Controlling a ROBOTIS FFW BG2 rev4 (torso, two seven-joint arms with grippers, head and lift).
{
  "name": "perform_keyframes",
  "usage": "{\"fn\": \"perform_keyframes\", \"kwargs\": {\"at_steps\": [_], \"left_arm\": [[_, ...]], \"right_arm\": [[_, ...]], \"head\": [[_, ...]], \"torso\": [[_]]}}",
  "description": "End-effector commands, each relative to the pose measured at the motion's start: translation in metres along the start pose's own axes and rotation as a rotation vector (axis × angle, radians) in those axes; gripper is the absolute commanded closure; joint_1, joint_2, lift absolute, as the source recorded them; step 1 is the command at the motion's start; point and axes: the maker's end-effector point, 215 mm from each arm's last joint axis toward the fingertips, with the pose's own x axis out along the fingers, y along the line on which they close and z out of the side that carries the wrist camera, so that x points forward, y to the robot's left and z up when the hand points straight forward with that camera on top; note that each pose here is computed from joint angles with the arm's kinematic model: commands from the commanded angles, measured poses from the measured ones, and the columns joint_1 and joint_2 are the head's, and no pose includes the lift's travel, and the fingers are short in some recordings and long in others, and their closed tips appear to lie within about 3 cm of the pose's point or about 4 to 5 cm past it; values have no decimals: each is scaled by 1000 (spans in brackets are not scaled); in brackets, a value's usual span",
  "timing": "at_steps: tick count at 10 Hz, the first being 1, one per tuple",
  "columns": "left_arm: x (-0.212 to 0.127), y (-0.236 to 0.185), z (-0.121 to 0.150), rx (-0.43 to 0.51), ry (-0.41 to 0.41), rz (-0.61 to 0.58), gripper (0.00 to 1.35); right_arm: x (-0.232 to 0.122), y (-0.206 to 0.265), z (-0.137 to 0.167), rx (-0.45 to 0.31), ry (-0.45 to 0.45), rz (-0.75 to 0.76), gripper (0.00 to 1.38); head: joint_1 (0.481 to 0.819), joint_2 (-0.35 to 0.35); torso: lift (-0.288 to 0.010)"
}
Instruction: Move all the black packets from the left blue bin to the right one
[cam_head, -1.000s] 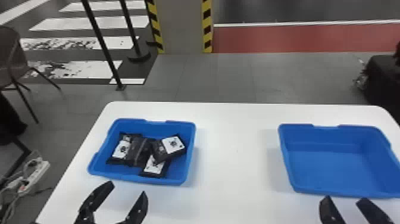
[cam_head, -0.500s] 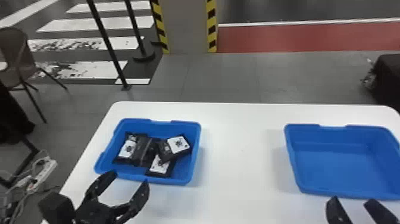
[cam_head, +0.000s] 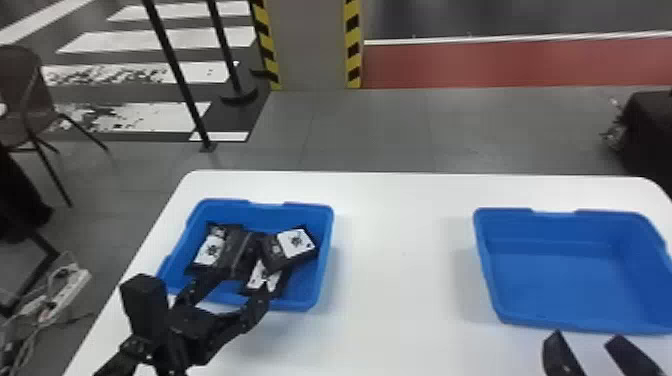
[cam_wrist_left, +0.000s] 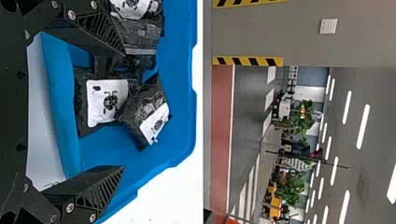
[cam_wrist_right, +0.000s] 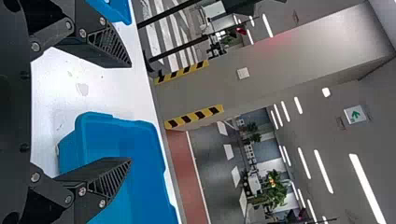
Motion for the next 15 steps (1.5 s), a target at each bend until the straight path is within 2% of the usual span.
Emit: {"fn": "perform_keyframes", "kwargs": {"at_steps": [1, 4, 7, 12, 13, 15], "left_arm": [[16, 8, 7, 36, 33, 0, 176], [36, 17, 11, 62, 92, -11, 177], [66, 12, 11, 86, 161, -71, 185], [115, 10, -5, 114, 213, -130, 203], [129, 5, -7, 128, 224, -166, 386], [131, 6, -11, 106, 221, -162, 1010]], "right_arm": [[0, 0, 0, 3, 0, 0, 338], [1, -1, -1, 6, -1, -1, 338], [1, -1, -4, 11, 3, -2, 338], [1, -2, -4, 18, 3, -4, 338], [1, -2, -4, 18, 1, -4, 338], [2, -2, -3, 17, -1, -4, 338]], "head": [[695, 121], [695, 119], [695, 111], [695, 90], [695, 86], [695, 63]], "torso": [[-110], [-110], [-110], [-110], [-110], [-110]]}}
